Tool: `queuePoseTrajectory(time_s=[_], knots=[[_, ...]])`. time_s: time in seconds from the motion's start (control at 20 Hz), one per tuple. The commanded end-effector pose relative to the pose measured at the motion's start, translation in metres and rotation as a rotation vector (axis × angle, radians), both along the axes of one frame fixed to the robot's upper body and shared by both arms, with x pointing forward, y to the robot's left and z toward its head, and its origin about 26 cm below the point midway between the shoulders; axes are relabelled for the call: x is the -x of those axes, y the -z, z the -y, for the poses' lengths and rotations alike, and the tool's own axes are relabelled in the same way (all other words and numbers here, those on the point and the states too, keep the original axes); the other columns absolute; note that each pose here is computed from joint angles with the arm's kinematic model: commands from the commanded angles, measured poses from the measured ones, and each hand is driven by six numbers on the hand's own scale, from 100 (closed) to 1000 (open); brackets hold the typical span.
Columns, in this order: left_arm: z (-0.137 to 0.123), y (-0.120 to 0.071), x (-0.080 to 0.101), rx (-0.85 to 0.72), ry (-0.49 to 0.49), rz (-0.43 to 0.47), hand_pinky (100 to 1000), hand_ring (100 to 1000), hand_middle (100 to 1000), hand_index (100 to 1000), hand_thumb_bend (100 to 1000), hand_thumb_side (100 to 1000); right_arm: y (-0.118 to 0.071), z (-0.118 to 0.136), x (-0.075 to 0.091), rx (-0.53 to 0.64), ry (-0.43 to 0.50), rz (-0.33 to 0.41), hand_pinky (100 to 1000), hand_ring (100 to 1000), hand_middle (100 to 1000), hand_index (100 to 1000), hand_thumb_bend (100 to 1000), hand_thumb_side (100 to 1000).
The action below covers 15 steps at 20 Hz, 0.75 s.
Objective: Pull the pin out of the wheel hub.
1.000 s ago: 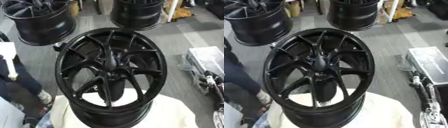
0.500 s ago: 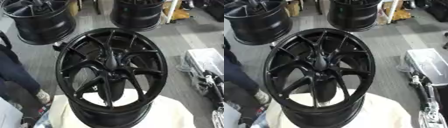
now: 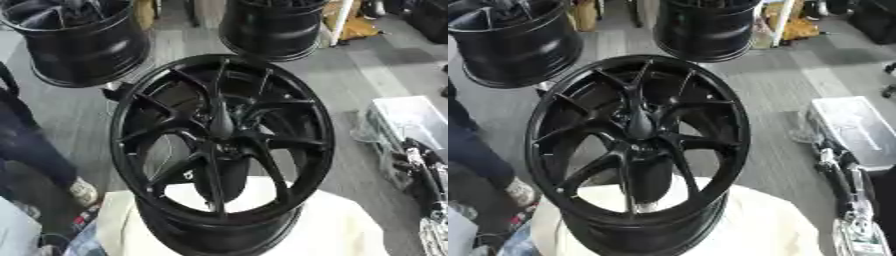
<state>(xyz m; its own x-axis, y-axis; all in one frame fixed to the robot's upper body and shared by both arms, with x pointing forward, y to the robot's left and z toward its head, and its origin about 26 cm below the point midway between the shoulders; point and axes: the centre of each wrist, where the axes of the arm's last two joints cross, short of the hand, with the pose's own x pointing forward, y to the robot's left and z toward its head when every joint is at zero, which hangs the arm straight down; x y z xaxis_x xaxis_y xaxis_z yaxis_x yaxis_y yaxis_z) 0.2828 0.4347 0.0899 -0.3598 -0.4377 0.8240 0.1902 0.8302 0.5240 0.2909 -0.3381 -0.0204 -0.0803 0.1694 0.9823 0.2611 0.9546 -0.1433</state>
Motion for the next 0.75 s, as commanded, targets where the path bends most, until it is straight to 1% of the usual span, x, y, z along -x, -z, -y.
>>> queuePoseTrajectory(time_s=[0.05,0.15,0.25,0.45,0.75], knots=[[0.024,-0.023,0.004,0.133,-0.016,0.051,778,639,653,736,100,850,-0.009,0.003,-0.003,0.005,0.008,0.032,733,752,828,832,100,691],[0.043,-0.025,0.006,0.252,-0.038,0.04,774,630,641,722,100,863,-0.008,0.003,-0.003,0.002,0.012,0.032,733,752,828,832,100,692],[0.056,-0.029,0.009,0.325,-0.051,0.011,772,627,637,716,100,872,-0.008,0.002,-0.003,-0.002,0.013,0.033,733,752,828,832,100,693],[0.066,-0.03,0.014,0.351,-0.069,-0.027,770,621,627,710,100,870,-0.009,0.001,-0.004,-0.005,0.012,0.037,733,752,827,832,100,695],[0.072,-0.028,0.014,0.373,-0.07,-0.036,768,616,619,702,100,865,-0.008,-0.001,-0.004,-0.005,0.003,0.036,733,752,826,832,100,700]])
